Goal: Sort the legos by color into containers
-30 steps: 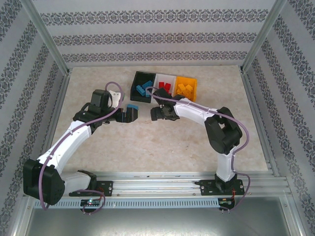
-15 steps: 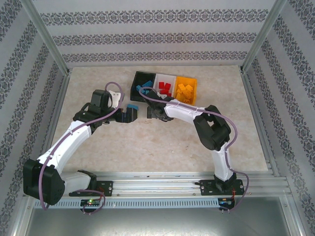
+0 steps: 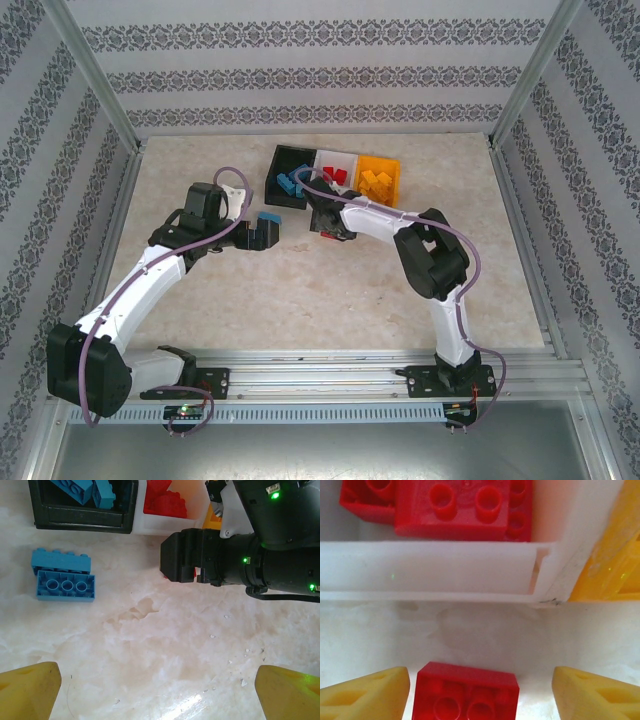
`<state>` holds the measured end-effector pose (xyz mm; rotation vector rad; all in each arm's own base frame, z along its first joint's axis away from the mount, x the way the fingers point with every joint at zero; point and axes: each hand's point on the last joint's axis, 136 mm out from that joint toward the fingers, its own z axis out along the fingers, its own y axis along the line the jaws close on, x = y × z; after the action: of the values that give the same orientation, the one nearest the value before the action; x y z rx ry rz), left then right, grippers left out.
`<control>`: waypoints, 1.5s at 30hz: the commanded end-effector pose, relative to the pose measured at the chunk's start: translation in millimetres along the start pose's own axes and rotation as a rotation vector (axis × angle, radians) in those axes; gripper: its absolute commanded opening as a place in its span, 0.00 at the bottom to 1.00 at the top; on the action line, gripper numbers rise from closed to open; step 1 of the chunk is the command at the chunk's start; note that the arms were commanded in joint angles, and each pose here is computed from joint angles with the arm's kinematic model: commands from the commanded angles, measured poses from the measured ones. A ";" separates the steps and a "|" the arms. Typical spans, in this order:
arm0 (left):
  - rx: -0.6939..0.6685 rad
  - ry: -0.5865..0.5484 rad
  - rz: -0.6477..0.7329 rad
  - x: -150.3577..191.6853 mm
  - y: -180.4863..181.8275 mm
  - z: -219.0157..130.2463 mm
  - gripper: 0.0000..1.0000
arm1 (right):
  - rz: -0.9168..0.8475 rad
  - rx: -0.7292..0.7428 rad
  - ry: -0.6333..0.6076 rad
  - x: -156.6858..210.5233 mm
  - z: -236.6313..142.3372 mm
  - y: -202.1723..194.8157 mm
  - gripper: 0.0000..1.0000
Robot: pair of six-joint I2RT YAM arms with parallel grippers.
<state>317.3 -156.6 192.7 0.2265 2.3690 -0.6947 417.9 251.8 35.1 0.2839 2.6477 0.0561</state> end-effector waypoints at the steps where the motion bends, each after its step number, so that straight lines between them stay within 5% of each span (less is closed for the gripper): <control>1: 0.002 0.012 0.019 1.8 -3.7 -2.3 1.00 | 0.020 -0.005 0.014 2.2 8.7 -1.7 0.71; 10: 0.003 0.012 0.018 1.6 -3.7 -2.6 1.00 | 0.023 -0.005 0.032 6.8 13.3 -11.9 0.63; 17: 0.006 0.012 0.018 1.8 -4.3 -2.8 1.00 | -0.002 -0.020 0.066 11.6 17.2 -5.1 0.70; 24: 0.005 0.009 0.021 1.3 -4.6 -3.7 1.00 | 0.002 -0.037 0.043 13.1 7.4 -11.2 0.45; 29: 0.007 0.011 0.019 1.7 -4.7 -3.4 1.00 | 0.012 -0.076 0.008 8.2 -18.3 -18.9 0.44; 39: 0.005 0.016 0.020 2.4 -4.3 -2.6 1.00 | -0.045 -0.221 -0.214 -66.9 -128.6 -0.6 0.46; 45: 0.000 0.020 0.019 2.9 -3.3 -2.2 1.00 | -0.070 -0.213 -0.279 -119.0 -134.1 5.4 0.46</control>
<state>316.1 -156.2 191.3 0.2261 2.3770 -0.6938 441.5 247.4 215.7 0.1530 2.3285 0.3496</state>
